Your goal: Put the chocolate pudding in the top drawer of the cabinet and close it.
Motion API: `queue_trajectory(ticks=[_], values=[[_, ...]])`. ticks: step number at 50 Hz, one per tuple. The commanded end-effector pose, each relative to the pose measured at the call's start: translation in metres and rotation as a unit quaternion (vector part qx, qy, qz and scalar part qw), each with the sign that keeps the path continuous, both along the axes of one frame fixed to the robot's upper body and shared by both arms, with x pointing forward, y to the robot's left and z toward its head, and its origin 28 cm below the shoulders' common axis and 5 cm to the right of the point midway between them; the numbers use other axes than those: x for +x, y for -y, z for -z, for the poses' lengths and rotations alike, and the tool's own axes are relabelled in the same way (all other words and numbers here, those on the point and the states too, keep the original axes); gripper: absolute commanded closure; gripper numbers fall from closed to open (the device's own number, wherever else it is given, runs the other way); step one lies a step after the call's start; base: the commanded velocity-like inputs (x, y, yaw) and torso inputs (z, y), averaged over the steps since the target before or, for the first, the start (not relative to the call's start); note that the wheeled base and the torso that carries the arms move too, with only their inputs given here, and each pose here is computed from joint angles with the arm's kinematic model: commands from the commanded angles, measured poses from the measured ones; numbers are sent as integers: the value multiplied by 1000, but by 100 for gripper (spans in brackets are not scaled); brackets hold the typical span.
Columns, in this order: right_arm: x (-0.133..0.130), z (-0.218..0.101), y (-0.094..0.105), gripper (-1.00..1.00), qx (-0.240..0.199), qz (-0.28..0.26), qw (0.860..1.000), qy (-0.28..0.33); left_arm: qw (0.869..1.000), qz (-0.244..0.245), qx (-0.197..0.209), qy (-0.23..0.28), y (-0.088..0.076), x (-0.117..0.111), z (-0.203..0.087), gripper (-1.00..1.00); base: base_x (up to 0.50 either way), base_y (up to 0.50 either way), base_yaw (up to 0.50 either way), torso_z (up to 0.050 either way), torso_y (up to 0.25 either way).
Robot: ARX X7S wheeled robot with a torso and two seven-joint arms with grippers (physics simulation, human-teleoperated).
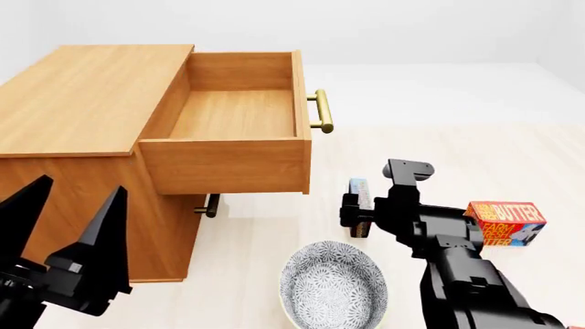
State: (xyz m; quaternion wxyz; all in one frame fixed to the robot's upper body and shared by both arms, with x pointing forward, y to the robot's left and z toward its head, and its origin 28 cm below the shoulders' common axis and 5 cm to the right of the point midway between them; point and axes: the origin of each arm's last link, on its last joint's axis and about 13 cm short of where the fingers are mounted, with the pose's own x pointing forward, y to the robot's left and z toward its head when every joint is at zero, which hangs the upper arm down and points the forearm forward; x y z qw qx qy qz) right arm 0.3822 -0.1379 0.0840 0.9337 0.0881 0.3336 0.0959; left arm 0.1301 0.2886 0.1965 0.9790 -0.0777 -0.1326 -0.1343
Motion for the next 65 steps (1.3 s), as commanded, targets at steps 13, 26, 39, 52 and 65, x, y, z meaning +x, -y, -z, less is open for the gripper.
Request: queue_trajectory(ticks=[13, 26, 39, 52, 65], values=[[-7, 10, -2, -100, 3, -5, 999, -35, 1000, 4, 2, -13, 0, 4, 5, -100, 0, 0, 0, 0, 0], [-9, 13, -3, -100, 10, -7, 999, -44, 1000, 4, 1, -17, 0, 4, 7, -100, 0, 0, 0, 0, 0], [-8, 12, -3, 100, -1, -2, 1000, -31, 1000, 3, -1, -19, 0, 6, 8, -100, 0, 0, 0, 0, 0], [-2, 7, 2, 100, -26, 10, 1000, 11, 1000, 4, -4, -23, 0, 6, 8, -100, 0, 0, 0, 0, 0], [10, -6, 11, 100, -58, 32, 992, 104, 1000, 3, -3, -23, 0, 5, 8, -100, 0, 0, 0, 0, 0]])
